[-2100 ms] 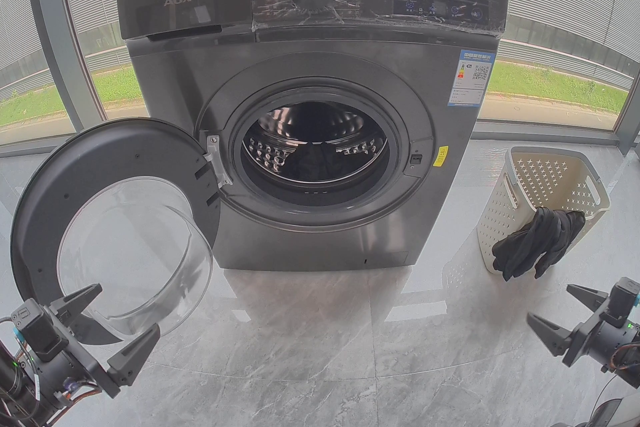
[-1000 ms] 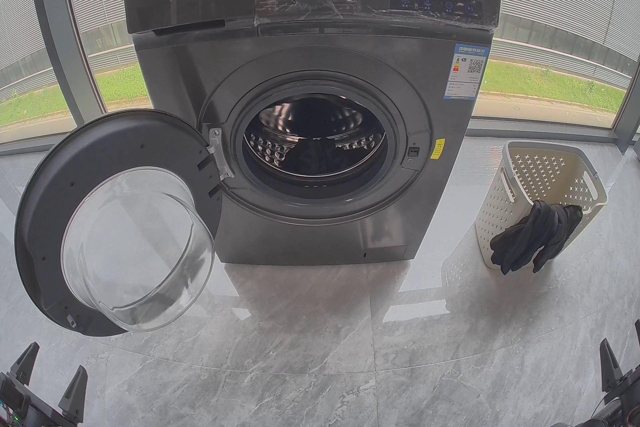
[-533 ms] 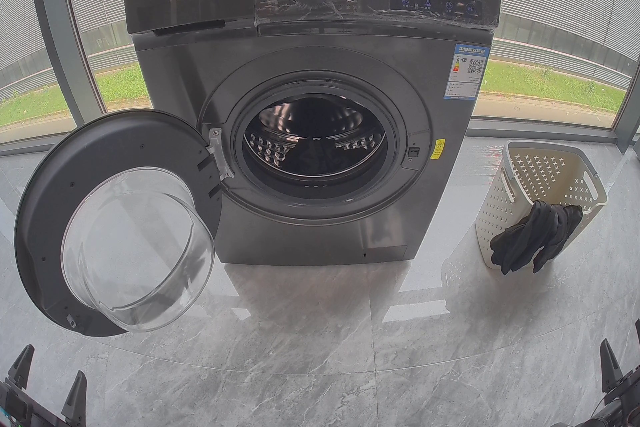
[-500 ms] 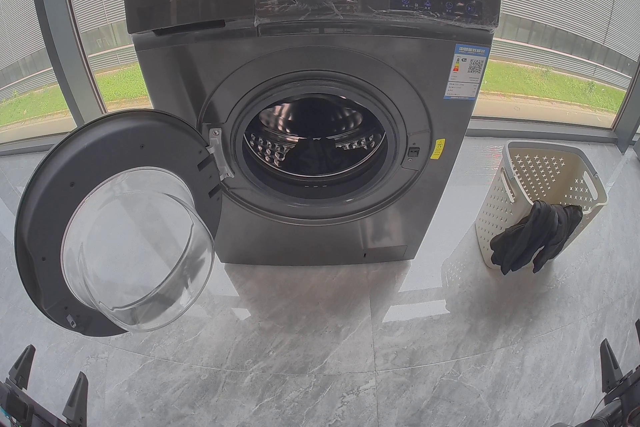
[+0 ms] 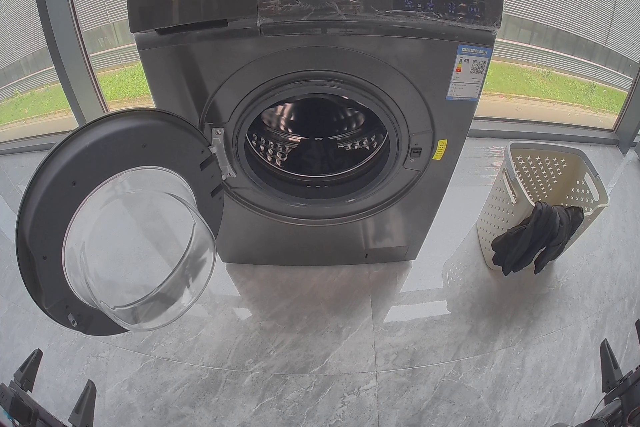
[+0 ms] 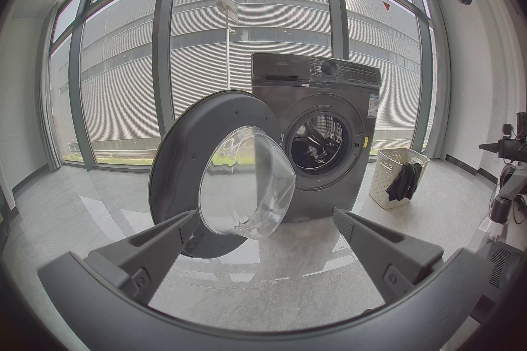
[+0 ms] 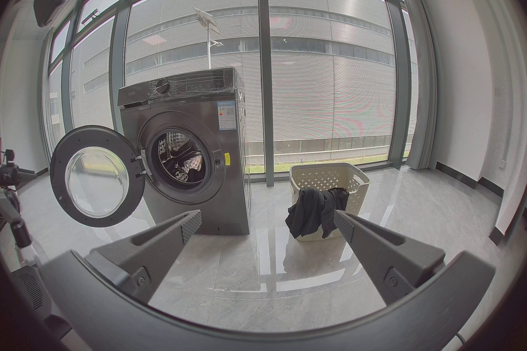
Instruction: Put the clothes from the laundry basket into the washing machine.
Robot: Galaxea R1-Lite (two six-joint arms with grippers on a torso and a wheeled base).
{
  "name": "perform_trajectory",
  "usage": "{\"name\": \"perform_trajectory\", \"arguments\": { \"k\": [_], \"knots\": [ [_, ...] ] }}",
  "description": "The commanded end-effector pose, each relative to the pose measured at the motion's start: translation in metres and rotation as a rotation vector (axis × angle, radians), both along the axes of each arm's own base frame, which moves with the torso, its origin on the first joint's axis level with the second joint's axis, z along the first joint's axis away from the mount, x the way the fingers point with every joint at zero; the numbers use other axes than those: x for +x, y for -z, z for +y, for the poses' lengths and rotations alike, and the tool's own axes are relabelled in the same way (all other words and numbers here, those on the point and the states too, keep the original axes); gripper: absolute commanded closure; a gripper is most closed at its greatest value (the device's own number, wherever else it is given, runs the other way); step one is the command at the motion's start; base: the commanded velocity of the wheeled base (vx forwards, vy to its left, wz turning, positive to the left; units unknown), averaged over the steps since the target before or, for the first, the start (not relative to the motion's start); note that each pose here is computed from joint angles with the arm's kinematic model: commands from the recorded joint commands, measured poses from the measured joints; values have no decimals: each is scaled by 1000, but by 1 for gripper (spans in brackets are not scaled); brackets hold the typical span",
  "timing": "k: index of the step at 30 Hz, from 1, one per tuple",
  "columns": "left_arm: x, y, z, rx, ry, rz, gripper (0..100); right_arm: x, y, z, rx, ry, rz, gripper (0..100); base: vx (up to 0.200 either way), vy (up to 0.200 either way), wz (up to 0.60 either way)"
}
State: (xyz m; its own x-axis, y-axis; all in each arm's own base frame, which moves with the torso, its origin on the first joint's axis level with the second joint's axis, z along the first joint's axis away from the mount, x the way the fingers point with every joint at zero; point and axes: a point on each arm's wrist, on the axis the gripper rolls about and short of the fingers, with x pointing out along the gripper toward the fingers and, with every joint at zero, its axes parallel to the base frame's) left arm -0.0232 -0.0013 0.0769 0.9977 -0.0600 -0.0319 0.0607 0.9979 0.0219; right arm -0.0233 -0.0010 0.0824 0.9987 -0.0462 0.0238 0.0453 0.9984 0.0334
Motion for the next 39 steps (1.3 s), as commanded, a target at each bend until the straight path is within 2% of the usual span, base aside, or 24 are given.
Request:
{"name": "perform_trajectory", "arguments": {
  "k": [1, 39],
  "knots": [
    [0, 5, 0, -1, 0, 5, 0, 0, 5, 0, 0, 0, 7, 0, 0, -200, 0],
    [0, 5, 0, -1, -3, 5, 0, 0, 5, 0, 0, 0, 5, 0, 0, -200, 0]
  ]
}}
